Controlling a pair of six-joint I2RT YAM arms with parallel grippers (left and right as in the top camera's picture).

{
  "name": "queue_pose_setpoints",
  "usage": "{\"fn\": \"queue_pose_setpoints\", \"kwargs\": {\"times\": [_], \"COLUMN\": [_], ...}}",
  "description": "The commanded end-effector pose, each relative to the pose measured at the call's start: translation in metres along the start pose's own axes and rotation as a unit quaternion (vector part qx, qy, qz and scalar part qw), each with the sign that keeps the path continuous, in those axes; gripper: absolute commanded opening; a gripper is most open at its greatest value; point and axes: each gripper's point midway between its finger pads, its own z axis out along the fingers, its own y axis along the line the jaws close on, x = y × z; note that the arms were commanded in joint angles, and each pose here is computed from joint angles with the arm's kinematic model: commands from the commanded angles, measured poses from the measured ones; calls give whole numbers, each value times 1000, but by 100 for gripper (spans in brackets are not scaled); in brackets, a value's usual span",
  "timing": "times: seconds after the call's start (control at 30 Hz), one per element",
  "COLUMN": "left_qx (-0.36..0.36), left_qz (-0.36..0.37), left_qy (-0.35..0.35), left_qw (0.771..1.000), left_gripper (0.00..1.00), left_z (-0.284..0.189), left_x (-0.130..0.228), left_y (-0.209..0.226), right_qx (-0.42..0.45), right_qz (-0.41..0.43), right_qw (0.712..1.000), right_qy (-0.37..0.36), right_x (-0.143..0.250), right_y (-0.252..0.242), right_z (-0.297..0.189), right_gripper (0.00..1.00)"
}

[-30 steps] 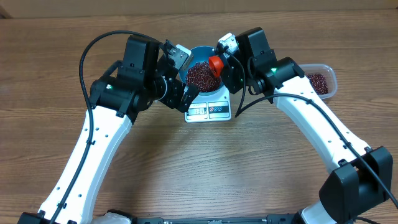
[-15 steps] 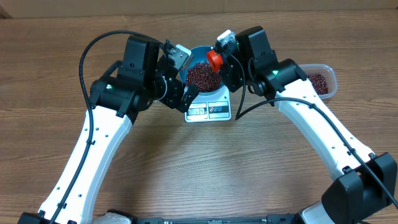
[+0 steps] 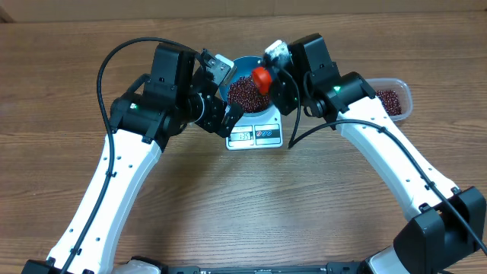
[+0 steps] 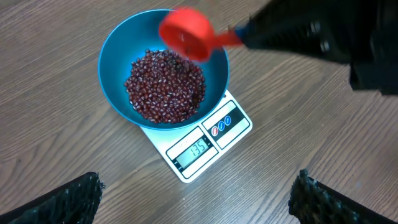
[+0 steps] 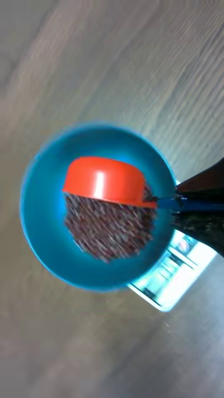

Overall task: Scoop item into bowl and weigh 150g on scale
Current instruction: 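Move the scoop with the right gripper back over the bean tub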

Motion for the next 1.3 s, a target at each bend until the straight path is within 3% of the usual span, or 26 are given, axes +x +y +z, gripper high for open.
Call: {"fn": "queue_pose_setpoints", "kwargs": {"times": [0.0, 0.13, 0.27, 0.43, 0.57, 0.77, 0.93, 1.1, 1.27], "left_qx": [5, 5, 5, 5, 5, 5, 5, 5, 5], "left_qz": [16, 16, 16, 16, 16, 16, 16, 16, 16], "left_qy": [-20, -20, -20, -20, -20, -20, -20, -20, -20], "left_qw": [1000, 1000, 1000, 1000, 1000, 1000, 1000, 1000, 1000], "left_gripper": [100, 100, 99, 100, 100, 100, 100, 100, 100], "left_z": [-12, -12, -12, -12, -12, -12, -12, -12, -12], "left_x": [-9, -9, -9, -9, -9, -9, -9, -9, -9], "left_y": [-5, -5, -5, -5, -5, -5, -5, -5, -5], "right_qx": [54, 37, 48, 30, 37, 58, 122, 234, 282], "right_qz": [33, -27, 15, 9, 85, 132, 192, 241, 246], "right_qw": [998, 999, 998, 999, 994, 984, 971, 941, 921], "right_qy": [-29, -14, -24, -30, -61, -104, -69, 39, 105], "right_x": [-18, -11, -16, -18, -27, -28, 14, 84, 118], "right_y": [-20, -10, -15, -9, -24, -65, -121, -173, -191], "right_z": [-23, -22, -24, -25, -44, -96, -122, -124, -113], "right_gripper": [4, 4, 4, 4, 4, 3, 4, 4, 4]}}
